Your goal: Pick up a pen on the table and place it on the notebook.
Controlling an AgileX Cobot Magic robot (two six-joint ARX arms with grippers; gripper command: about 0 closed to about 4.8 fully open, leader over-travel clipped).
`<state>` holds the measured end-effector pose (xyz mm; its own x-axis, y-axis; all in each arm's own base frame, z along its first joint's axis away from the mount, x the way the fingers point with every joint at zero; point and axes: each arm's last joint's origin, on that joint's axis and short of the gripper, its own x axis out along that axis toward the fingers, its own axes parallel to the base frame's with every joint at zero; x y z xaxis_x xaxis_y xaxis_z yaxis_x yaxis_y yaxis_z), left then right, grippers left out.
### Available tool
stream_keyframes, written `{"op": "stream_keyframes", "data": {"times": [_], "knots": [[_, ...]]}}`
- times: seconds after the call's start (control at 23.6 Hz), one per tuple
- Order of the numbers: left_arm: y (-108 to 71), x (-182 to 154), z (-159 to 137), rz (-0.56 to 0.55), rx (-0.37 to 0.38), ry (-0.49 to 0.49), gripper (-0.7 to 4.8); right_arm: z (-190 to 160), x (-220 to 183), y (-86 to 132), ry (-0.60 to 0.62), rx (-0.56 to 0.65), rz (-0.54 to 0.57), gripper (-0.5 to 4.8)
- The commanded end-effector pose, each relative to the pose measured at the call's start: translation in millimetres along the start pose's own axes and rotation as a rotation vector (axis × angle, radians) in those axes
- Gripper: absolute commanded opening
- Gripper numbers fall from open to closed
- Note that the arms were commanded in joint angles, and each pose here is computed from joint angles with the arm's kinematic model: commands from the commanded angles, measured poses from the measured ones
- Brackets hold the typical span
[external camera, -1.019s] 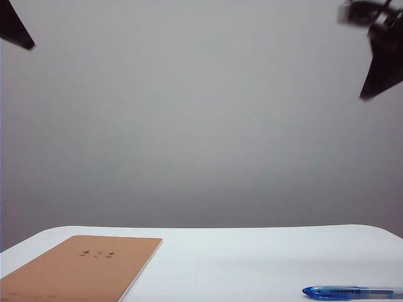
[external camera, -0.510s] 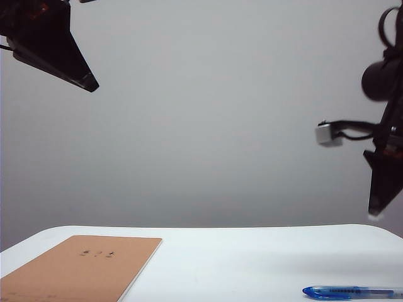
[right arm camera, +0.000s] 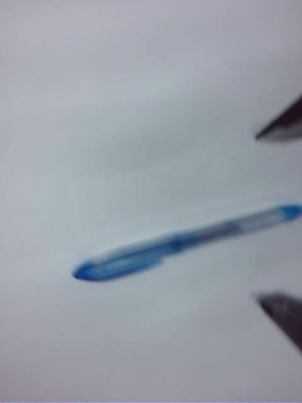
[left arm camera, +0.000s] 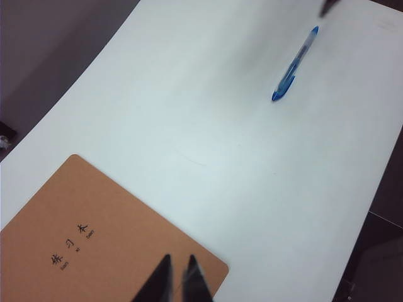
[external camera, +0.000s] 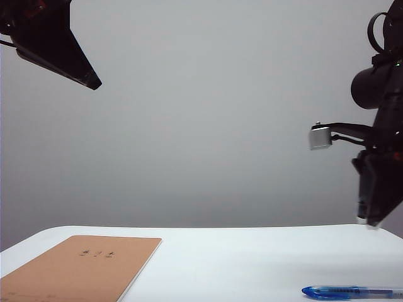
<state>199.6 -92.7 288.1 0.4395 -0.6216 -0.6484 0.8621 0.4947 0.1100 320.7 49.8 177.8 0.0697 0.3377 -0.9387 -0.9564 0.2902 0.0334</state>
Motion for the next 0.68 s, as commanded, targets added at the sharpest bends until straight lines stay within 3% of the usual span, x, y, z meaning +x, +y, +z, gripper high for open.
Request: {"op": "stream_keyframes", "data": {"times": [0.04, 0.34, 0.68], "knots": [[0.4, -1, 2, 0.002, 0.008, -0.015, 0.30, 2, 7, 2, -0.021, -0.052, -0.019, 3.69], [0.3, -1, 2, 0.001, 0.008, -0.015, 0.30, -10, 30, 10, -0.015, -0.059, -0.013, 3.70], [0.4, -1, 2, 0.002, 0.005, -0.015, 0.29, -20, 62, 5, 0.050, -0.030, 0.054, 3.91]]}}
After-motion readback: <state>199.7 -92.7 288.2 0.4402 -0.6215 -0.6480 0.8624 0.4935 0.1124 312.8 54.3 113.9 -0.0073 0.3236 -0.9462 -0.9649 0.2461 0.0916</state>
